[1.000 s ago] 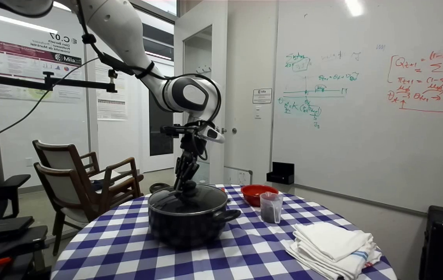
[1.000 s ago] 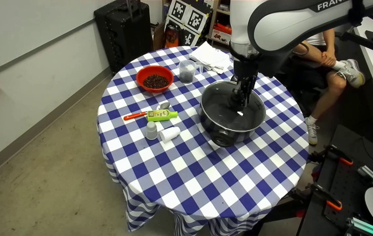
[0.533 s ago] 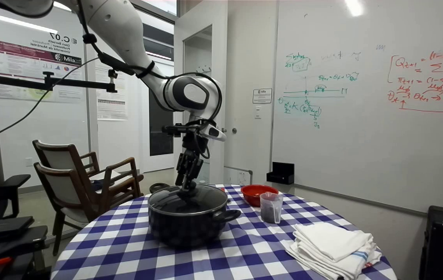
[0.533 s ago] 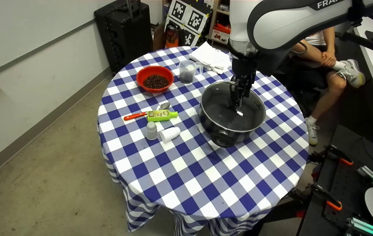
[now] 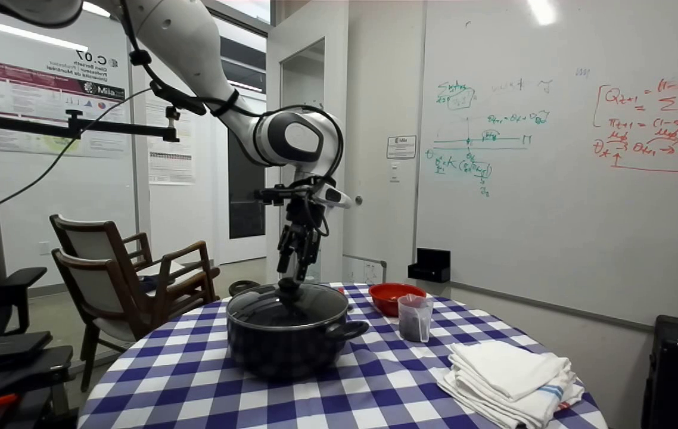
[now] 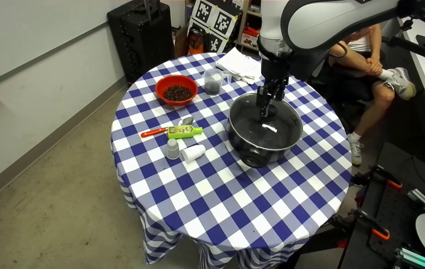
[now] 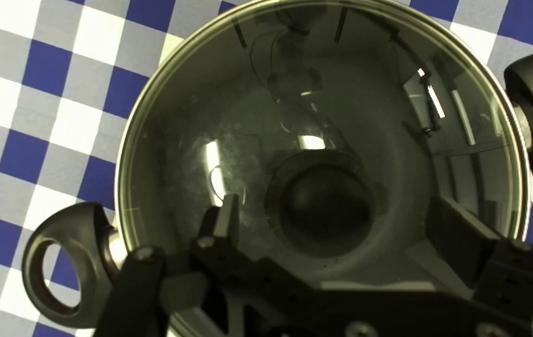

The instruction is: Remove the glass lid from the pot and put it on the table

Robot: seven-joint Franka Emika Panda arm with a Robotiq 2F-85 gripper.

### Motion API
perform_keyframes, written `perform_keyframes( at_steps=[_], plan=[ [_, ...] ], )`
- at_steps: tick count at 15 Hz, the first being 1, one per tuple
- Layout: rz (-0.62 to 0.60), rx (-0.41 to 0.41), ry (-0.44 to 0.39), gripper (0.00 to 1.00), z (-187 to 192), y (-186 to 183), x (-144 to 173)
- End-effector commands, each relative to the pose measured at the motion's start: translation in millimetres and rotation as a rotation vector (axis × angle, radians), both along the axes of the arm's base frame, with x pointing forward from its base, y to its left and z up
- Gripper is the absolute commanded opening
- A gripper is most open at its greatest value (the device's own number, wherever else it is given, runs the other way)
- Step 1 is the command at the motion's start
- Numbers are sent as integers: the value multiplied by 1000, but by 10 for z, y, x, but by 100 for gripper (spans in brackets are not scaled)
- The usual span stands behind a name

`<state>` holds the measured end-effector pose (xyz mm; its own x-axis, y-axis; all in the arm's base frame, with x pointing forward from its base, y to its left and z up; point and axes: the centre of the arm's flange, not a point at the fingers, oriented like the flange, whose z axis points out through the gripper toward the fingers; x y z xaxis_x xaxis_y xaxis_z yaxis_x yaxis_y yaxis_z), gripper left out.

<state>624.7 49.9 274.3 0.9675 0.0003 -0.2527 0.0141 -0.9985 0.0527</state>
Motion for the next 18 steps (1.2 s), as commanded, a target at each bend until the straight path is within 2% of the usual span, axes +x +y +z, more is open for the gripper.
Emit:
perform_keyframes(
  at_steps=[1,3,4,5,6,7,13,18],
  plan=[
    [2,10,-15,100,-5,44,142],
    [5,19,-15,100,-23,62,154],
    [6,24,-15,94,-35,73,160],
    [6,29,-13,75,-54,89,168],
    [6,31,-10,70,-72,100,173],
    [9,33,-6,69,-90,113,178],
    [6,28,18,24,-144,87,154],
    [3,28,22,24,-151,82,156]
  ],
)
